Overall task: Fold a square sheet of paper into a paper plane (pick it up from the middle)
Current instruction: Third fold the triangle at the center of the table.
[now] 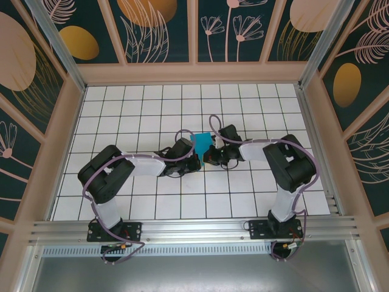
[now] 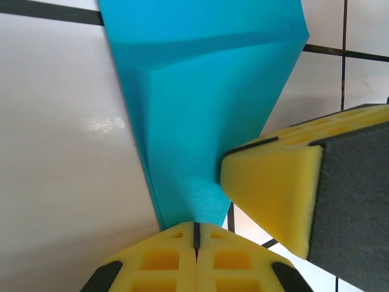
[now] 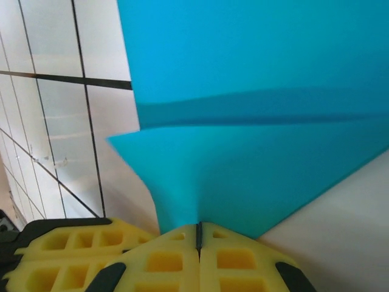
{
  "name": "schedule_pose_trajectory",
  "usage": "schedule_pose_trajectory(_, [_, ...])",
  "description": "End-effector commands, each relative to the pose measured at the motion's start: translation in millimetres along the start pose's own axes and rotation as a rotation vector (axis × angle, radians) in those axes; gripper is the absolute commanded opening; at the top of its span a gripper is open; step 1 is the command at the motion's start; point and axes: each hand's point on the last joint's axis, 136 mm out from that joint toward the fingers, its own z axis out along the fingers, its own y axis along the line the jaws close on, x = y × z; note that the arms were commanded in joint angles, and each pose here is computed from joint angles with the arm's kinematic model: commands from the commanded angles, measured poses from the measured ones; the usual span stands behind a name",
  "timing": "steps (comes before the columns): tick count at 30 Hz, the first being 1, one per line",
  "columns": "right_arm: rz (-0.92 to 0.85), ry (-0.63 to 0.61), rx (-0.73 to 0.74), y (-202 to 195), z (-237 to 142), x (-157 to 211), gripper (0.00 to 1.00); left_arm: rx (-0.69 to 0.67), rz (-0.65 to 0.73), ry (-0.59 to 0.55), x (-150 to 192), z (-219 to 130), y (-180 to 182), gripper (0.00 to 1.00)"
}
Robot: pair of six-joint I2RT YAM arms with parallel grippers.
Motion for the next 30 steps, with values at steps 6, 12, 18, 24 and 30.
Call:
schedule_pose_trajectory(6, [0.028, -0.041, 0.104, -34, -7, -26, 0.02, -0.192, -0.036, 0.111, 37, 5, 55, 0.0])
schedule_pose_trajectory(12, [0.058, -0.077, 0.124, -56, -17, -45, 0.02, -0.241, -0.021, 0.148, 48, 4, 71, 0.0])
schedule_pose_trajectory(18, [0.081, -0.127, 0.101, -70, -28, -73, 0.02, -0.237, -0.016, 0.162, 51, 4, 72, 0.0])
schedule_pose_trajectory(24, [0.042, -0.181, 0.053, -49, -48, -99, 0.02, -0.202, 0.004, 0.144, 42, 4, 58, 0.0])
schedule_pose_trajectory(30, [-0.006, -0.191, 0.024, -21, -58, -84, 0.03, -0.094, 0.066, 0.058, 6, -5, 8, 0.0])
